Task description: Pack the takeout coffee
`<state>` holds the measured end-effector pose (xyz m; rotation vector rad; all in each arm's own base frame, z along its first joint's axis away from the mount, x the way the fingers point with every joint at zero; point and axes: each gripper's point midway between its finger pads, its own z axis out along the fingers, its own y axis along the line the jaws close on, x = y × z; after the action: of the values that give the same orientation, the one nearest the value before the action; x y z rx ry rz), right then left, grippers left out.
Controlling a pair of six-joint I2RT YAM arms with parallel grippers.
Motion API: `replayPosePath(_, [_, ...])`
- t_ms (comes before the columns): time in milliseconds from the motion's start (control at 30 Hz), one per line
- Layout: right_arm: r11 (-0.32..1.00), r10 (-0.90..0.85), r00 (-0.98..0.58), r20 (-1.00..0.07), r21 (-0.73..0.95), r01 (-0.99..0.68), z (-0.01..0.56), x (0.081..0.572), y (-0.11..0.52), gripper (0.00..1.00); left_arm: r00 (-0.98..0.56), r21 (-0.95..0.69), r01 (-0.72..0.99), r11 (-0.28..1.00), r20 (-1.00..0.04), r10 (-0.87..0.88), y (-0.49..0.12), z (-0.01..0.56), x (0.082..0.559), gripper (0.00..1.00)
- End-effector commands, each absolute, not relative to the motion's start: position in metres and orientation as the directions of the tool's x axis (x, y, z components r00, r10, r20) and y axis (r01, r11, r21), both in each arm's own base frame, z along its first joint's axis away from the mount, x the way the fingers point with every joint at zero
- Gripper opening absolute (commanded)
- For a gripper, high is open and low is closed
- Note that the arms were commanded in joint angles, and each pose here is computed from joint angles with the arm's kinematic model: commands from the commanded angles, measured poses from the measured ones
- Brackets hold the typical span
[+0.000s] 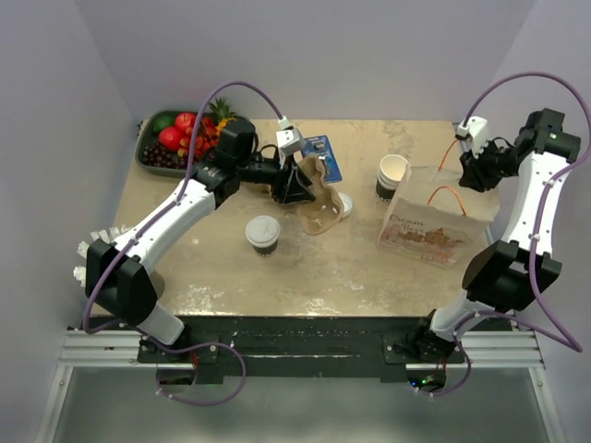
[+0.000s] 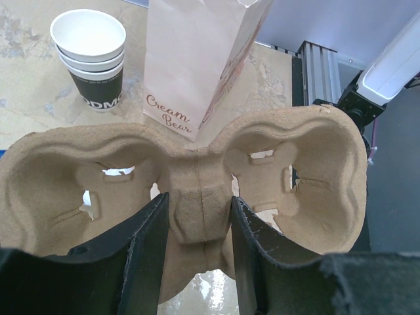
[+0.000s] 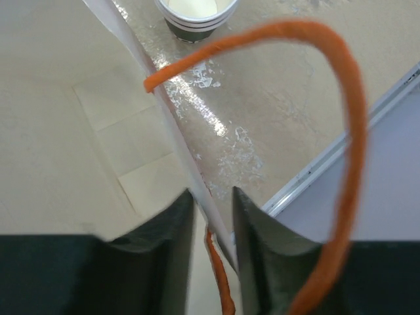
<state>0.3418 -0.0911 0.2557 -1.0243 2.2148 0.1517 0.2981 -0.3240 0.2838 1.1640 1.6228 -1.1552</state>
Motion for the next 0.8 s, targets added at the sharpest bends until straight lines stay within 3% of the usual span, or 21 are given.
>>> replayPosePath(0, [0.682, -0.591, -0.484, -0.645, -0.08, -0.727, 0.258, 0.32, -0.071, 0.24, -0.158, -0.133, 0.982, 0.132, -0.967, 0.202, -0.323, 0.305, 0.293, 0.0])
replayPosePath(133, [0.673, -0.609, -0.459, -0.646, -0.115, -0.731, 0.269, 0.306, -0.059, 0.0, -0.154, -0.129, 0.982, 0.136, -0.969, 0.194, -0.321, 0.31, 0.29, 0.0])
replayPosePath(433, [0.777, -0.472, -0.461, -0.751, -0.107, -0.62, 0.311, 0.238, 0.011, 0.0, -0.135, -0.127, 0.979, 0.16, -0.99, 0.042, -0.321, 0.366, 0.278, 0.0])
replayPosePath(567, [0.854, -0.337, -0.419, -0.843, -0.087, -0.514, 0.315, 0.233, 0.027, 0.0, -0.122, -0.139, 0.972, 0.191, -0.988, -0.098, -0.325, 0.399, 0.278, 0.0])
replayPosePath(767, [0.887, -0.309, -0.427, -0.85, -0.096, -0.452, 0.313, 0.219, 0.024, 0.0, -0.142, -0.173, 0.965, 0.195, -0.976, -0.165, -0.33, 0.416, 0.274, 0.0])
